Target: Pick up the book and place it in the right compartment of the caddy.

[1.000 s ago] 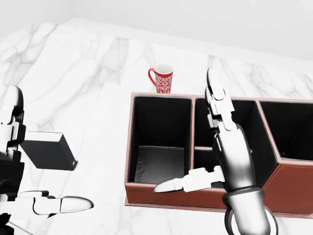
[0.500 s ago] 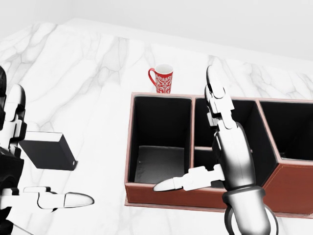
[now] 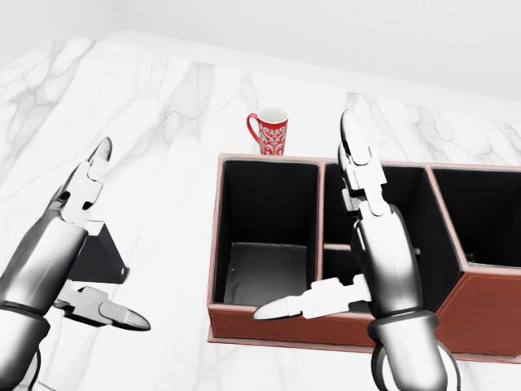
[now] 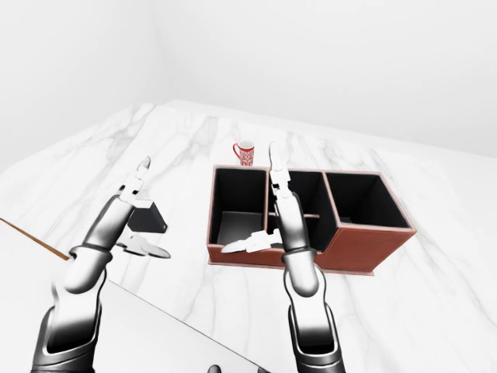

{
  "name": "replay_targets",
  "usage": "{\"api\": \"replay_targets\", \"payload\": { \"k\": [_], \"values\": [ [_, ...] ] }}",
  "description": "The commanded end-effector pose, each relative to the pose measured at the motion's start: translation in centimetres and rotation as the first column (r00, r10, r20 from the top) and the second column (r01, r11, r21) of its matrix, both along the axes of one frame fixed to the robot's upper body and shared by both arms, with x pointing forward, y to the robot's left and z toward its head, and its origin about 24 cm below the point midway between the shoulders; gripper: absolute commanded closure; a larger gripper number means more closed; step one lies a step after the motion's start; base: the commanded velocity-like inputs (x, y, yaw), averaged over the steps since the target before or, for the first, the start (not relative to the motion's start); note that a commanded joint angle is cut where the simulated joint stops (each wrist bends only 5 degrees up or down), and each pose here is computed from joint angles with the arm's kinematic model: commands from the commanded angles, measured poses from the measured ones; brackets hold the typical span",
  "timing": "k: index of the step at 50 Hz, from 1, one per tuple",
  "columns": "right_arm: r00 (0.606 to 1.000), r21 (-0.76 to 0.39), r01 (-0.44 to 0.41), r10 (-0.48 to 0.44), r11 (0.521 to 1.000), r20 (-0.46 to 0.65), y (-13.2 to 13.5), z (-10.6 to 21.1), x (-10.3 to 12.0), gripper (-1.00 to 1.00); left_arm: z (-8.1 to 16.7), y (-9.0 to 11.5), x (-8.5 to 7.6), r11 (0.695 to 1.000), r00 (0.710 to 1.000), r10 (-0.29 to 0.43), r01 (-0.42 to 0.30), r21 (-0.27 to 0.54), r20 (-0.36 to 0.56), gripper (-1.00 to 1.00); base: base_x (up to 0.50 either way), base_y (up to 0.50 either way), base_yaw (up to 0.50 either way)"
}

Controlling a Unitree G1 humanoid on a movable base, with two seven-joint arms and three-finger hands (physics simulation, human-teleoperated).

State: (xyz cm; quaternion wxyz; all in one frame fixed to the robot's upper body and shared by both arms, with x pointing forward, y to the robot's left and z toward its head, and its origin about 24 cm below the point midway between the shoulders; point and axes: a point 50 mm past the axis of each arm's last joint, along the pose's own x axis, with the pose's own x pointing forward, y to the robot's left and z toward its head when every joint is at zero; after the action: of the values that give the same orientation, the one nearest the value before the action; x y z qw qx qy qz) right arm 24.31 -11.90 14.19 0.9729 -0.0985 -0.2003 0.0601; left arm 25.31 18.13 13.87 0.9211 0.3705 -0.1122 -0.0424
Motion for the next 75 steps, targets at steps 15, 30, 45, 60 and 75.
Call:
{"api": "replay_targets", "payload": {
  "k": [15,30,45,60,75],
  "values": [
    [1.0,0.001,-0.006,0.006,1.0,-0.004,0.1,-0.2,0.0,-1.0,-2.5,2.6,5.2,0.874,0.959,0.206,-0.089,0.478,-0.197,-1.0,0.0,0.0,0.0],
    [1.0,0.002,-0.008,0.008,1.0,-0.004,0.1,-0.1,0.2,-1.0,-3.2,3.2,7.1,0.82,0.938,0.261,-0.091,0.565,-0.228,-1.0,0.0,0.0,0.0],
    [1.0,0.004,-0.01,0.01,1.0,-0.006,0.2,-0.2,0.1,-1.0,-3.9,3.7,9.1,0.791,0.92,0.302,-0.095,0.604,-0.251,-1.0,0.0,0.0,0.0],
    [1.0,0.002,-0.014,0.014,1.0,-0.01,0.3,-0.5,0.1,-1.0,-4.5,5.0,10.5,0.749,0.897,0.364,-0.121,0.651,-0.252,-1.0,0.0,0.0,0.0],
    [1.0,-0.002,-0.014,0.014,1.0,-0.007,0.4,-0.4,0.1,-1.0,-5.5,6.4,11.1,0.72,0.87,0.419,-0.145,0.679,-0.259,-1.0,0.0,0.0,0.0]
  ]
}}
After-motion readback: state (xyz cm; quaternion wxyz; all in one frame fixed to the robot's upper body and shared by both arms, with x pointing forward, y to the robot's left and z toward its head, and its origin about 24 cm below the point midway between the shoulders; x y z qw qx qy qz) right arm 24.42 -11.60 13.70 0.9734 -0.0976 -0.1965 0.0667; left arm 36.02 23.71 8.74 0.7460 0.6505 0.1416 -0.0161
